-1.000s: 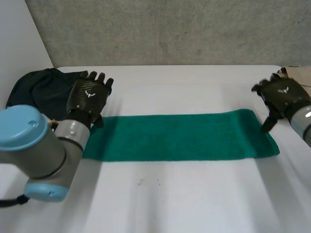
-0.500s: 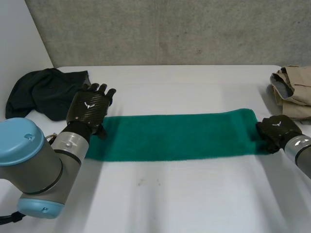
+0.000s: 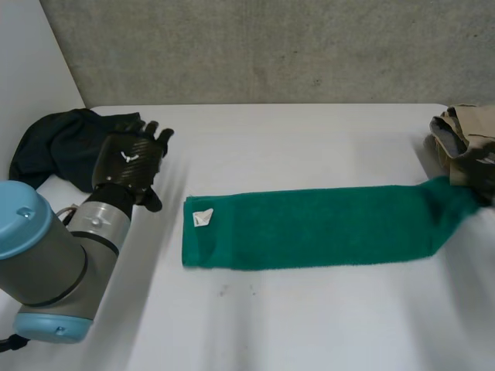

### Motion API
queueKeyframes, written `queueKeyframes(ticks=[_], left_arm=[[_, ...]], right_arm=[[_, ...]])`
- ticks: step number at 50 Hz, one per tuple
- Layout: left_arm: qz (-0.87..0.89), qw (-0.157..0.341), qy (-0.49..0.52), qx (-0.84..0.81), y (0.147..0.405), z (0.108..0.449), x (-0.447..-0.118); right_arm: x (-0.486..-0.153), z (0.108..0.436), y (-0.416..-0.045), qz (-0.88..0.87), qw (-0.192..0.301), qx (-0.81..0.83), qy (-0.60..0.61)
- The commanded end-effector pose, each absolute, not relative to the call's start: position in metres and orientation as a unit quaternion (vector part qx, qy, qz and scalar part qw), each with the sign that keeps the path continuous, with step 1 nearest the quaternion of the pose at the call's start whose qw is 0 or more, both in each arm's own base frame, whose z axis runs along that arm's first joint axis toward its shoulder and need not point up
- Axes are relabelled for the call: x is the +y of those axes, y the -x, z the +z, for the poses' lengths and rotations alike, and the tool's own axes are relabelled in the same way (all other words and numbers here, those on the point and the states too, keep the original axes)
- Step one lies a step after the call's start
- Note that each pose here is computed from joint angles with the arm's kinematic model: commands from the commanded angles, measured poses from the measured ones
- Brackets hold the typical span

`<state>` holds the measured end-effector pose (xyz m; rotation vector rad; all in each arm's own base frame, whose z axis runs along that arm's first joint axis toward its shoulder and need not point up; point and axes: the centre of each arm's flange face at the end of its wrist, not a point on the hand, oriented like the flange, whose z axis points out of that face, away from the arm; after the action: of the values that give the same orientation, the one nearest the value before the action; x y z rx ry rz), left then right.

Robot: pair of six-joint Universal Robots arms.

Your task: Fold the laundry.

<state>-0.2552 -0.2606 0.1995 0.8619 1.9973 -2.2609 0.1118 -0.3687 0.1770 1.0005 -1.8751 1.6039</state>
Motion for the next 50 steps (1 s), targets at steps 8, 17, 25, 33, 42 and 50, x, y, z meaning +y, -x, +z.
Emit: queueKeyframes(ticks=[8,17,25,33,42,50], left_arm=[[-0.744,0.023,-0.244,0.621,0.237,0.224,-0.269],[-0.740,0.022,-0.245,0.626,0.237,0.219,-0.269],[-0.738,0.007,-0.243,0.629,0.241,0.217,-0.266],[-0.746,-0.037,-0.249,0.617,0.263,0.224,-0.253],[-0.710,-0.129,-0.331,0.608,0.322,0.196,-0.220],[-0.664,-0.142,-0.369,0.635,0.344,0.157,-0.221]], right_arm=[[-0.239,0.209,-0.352,0.726,-0.039,-0.443,-0.525],[-0.170,0.130,-0.430,0.673,-0.150,-0.393,-0.608],[-0.189,0.159,-0.416,0.697,-0.086,-0.468,-0.536],[-0.232,0.182,-0.332,0.650,-0.092,-0.647,-0.387],[-0.244,0.154,-0.274,0.576,-0.090,-0.731,-0.356],[-0.246,0.146,-0.269,0.579,-0.068,-0.725,-0.366]])
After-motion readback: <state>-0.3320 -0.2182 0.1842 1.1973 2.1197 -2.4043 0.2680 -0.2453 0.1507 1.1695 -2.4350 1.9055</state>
